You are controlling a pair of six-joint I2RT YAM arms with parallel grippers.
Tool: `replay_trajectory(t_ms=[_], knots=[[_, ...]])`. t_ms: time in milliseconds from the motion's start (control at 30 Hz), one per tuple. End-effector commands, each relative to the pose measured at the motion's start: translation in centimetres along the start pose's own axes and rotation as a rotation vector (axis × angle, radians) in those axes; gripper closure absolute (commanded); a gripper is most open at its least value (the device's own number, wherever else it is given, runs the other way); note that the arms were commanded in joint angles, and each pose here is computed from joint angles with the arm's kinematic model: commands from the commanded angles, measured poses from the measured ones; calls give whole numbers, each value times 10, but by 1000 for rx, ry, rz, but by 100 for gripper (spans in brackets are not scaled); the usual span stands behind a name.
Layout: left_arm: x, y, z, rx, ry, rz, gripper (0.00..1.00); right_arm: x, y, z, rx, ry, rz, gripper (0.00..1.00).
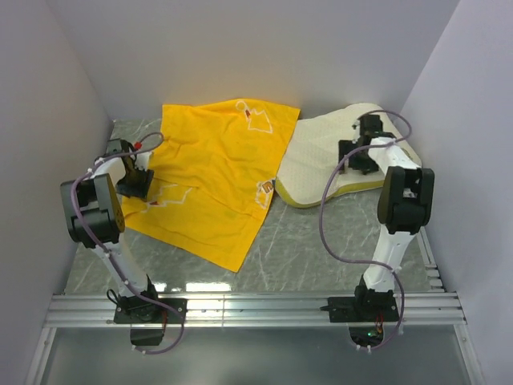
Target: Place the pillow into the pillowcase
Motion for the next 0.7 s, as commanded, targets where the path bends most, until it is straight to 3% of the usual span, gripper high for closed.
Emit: replay_trajectory(t_ms=[0, 133, 200, 267, 367, 467, 567, 600, 667], knots=[[-6, 10, -41, 96, -112, -4, 40, -64, 1, -1, 13, -85, -158, 9], [-34, 33, -88, 214, -194, -165, 61, -58, 34, 11, -46, -89, -80, 9], [-55, 41, -108, 257, -248, -274, 69, -32, 50, 12, -72, -80, 48, 9], [-83, 61, -126, 313, -340, -407, 72, -11, 77, 13, -116, -59, 136, 9], [-135, 102, -131, 277, -455, -638, 72, 27, 111, 12, -171, 5, 235, 9], [-179, 140, -112, 130, -610, -763, 66, 70, 139, 2, -204, 78, 349, 9], [-202, 184, -84, -53, -658, -854, 54, 107, 160, -14, -224, 161, 438, 9], [-203, 190, -67, -114, -616, -818, 40, 117, 164, -19, -229, 184, 458, 9], [-190, 192, -33, -200, -509, -658, 31, 140, 171, -34, -221, 244, 508, 10]])
Point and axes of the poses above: each gripper's point midway between its finger pads, its own y axis back along the fingers, its own x axis along the line the jaws close on, z = x × y, the point moved 5 cm from there along y, back along the fingers, and after that the axes turned 5 degrees about y, right-handed, at the moved point
